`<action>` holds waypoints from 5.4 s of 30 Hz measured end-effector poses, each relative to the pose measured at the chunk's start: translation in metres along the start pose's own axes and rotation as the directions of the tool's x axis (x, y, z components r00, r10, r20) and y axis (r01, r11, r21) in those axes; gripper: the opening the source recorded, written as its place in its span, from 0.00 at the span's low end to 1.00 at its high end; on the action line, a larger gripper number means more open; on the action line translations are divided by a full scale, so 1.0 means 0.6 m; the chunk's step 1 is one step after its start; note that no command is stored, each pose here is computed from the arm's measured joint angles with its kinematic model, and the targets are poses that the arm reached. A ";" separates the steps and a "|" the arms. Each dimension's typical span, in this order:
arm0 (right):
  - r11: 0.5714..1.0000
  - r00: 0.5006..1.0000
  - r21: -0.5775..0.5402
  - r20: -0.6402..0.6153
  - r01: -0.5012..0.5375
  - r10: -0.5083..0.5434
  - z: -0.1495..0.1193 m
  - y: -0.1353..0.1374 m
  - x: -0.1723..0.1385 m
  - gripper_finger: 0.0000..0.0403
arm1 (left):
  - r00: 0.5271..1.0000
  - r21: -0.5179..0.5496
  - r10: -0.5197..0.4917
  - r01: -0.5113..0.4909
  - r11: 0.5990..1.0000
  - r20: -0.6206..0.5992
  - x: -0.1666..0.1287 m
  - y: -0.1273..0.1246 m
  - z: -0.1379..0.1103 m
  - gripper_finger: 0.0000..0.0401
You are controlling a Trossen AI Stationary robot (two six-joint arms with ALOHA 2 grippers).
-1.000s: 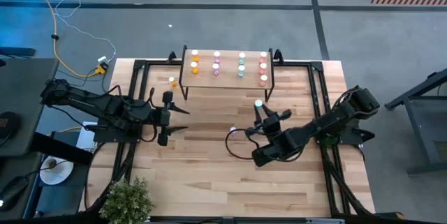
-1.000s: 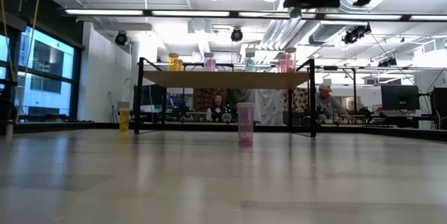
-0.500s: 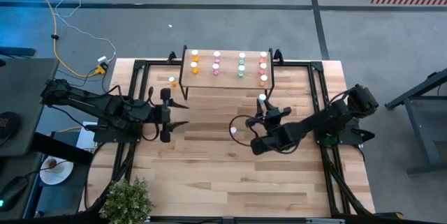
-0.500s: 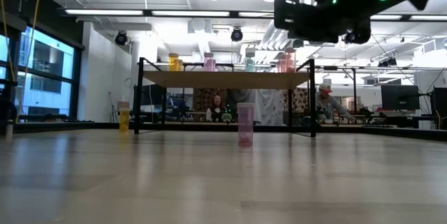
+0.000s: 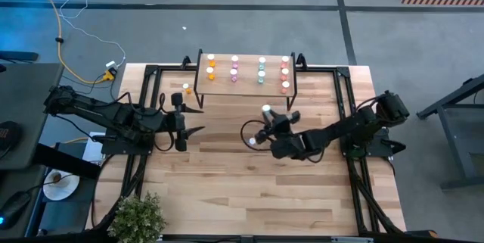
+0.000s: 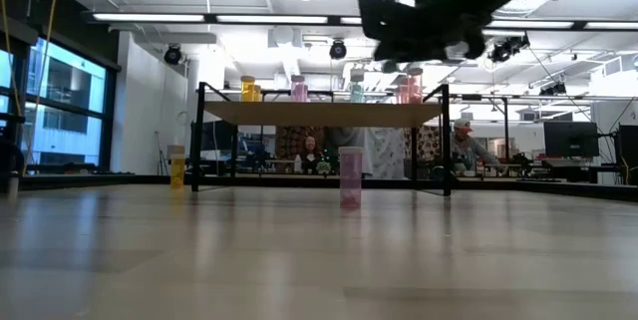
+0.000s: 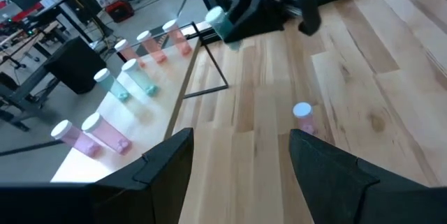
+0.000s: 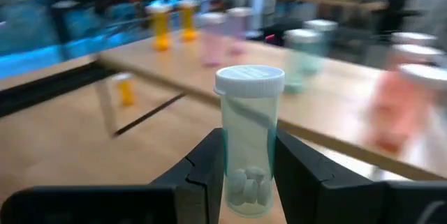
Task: Pick and place medicine bottles onto shelf by color
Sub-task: Put the green pill bottle on the shelf aligned with the other green pill bottles, then adjust the green pill bottles on the shelf
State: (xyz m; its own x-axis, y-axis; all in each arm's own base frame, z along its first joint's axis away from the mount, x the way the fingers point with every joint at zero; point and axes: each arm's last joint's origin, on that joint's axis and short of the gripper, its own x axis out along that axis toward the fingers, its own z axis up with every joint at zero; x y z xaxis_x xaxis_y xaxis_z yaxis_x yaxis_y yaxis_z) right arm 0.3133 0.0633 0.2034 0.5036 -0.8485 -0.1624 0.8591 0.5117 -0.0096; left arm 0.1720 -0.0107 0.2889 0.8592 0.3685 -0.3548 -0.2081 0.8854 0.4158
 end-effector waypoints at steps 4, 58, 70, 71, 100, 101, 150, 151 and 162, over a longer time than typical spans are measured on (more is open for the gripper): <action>0.985 0.985 -0.039 -0.045 -0.170 0.168 0.016 0.010 0.021 0.23 | 1.000 0.000 0.000 0.000 1.000 0.000 0.000 0.000 0.000 0.56; 0.998 0.972 0.061 0.236 -0.006 -0.009 -0.002 0.010 0.110 0.23 | 1.000 -0.005 -0.003 0.003 1.000 -0.006 0.000 0.000 -0.001 0.56; 0.978 0.958 0.074 0.199 0.195 -0.206 -0.037 0.041 0.146 0.23 | 1.000 0.011 -0.002 0.002 1.000 -0.007 0.000 0.000 -0.001 0.56; 0.977 0.957 0.076 0.200 0.198 -0.209 -0.036 0.040 0.150 0.23 | 1.000 0.011 -0.001 0.001 1.000 -0.007 0.000 0.000 -0.001 0.56; 0.953 0.936 0.109 0.186 0.283 -0.299 -0.033 0.009 0.198 0.23 | 1.000 0.014 0.001 -0.001 1.000 -0.007 0.000 0.000 -0.001 0.56; 0.952 0.935 0.110 0.186 0.285 -0.301 -0.032 0.009 0.199 0.23 | 1.000 0.014 0.001 -0.001 1.000 -0.007 0.000 0.000 -0.001 0.56; 0.955 0.941 0.119 0.178 0.271 -0.289 -0.035 0.000 0.216 0.42 | 1.000 0.011 0.001 -0.001 1.000 -0.007 0.000 0.000 -0.001 0.56; 0.954 0.939 0.120 0.177 0.276 -0.294 -0.035 0.001 0.214 0.43 | 1.000 0.012 0.000 0.000 1.000 -0.006 0.000 0.000 -0.001 0.56; 0.947 0.932 0.112 0.177 0.302 -0.318 -0.032 0.012 0.191 0.46 | 1.000 0.011 0.000 0.000 1.000 -0.006 0.000 0.000 -0.001 0.56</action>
State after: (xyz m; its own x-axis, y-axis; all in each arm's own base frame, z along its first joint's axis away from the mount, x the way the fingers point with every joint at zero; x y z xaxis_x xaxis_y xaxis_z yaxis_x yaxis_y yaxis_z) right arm 0.3752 -0.0277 0.1660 0.2122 -0.9769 0.0263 0.9756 0.2133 0.0524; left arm 0.1718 -0.0106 0.2883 0.8562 0.3703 -0.3603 -0.2027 0.8822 0.4250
